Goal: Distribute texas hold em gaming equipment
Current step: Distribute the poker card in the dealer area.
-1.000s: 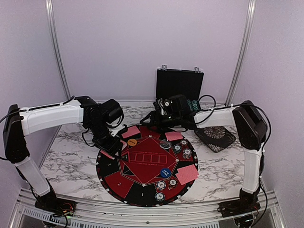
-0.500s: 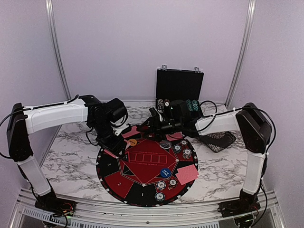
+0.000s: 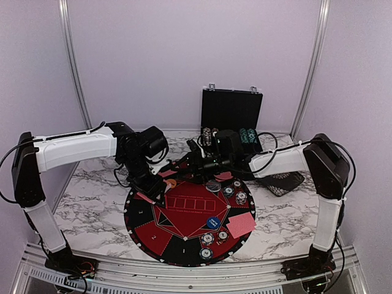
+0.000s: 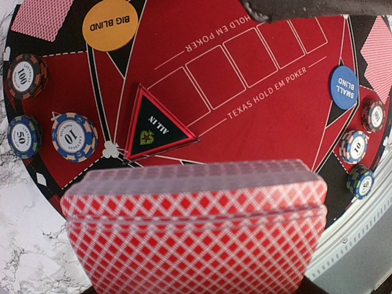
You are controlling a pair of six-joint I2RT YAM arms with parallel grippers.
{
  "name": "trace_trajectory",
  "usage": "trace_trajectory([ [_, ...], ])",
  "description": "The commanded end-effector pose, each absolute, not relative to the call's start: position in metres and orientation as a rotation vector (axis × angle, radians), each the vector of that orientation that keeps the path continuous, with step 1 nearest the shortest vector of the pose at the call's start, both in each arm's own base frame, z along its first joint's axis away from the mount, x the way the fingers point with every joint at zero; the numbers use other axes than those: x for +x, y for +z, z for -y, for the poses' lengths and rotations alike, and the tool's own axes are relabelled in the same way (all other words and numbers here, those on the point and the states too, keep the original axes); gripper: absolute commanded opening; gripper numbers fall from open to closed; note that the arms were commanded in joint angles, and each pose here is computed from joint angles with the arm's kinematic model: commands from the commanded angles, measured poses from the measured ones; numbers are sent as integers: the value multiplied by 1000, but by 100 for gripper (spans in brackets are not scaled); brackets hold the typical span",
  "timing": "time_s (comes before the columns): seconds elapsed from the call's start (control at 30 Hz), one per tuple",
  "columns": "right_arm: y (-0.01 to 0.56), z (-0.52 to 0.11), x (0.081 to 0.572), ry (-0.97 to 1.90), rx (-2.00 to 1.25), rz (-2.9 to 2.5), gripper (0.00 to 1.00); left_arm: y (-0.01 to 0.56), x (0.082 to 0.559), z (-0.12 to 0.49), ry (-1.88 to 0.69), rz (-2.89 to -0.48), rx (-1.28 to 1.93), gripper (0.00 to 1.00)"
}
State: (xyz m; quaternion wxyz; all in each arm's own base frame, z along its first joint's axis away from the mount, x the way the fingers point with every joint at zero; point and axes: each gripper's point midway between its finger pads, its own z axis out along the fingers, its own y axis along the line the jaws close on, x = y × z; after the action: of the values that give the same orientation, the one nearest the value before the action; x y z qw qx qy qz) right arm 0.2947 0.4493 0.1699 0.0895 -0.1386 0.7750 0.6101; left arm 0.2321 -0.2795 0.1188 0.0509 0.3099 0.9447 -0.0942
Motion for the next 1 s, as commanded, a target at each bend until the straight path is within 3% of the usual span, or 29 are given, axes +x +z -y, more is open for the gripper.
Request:
trace_trajectory([
  [0.0,177,-462,286,1878,-453,-2269,66,127,236,286,-300,-2856,941,50],
  [0.17,172,-463,281,1891,-448,-2277,60,127,236,284,-290,-2857,939,50],
  [0.97,158,-482,263,1995,-426,-2307,48,126,238,285,-279,-2851,950,50],
])
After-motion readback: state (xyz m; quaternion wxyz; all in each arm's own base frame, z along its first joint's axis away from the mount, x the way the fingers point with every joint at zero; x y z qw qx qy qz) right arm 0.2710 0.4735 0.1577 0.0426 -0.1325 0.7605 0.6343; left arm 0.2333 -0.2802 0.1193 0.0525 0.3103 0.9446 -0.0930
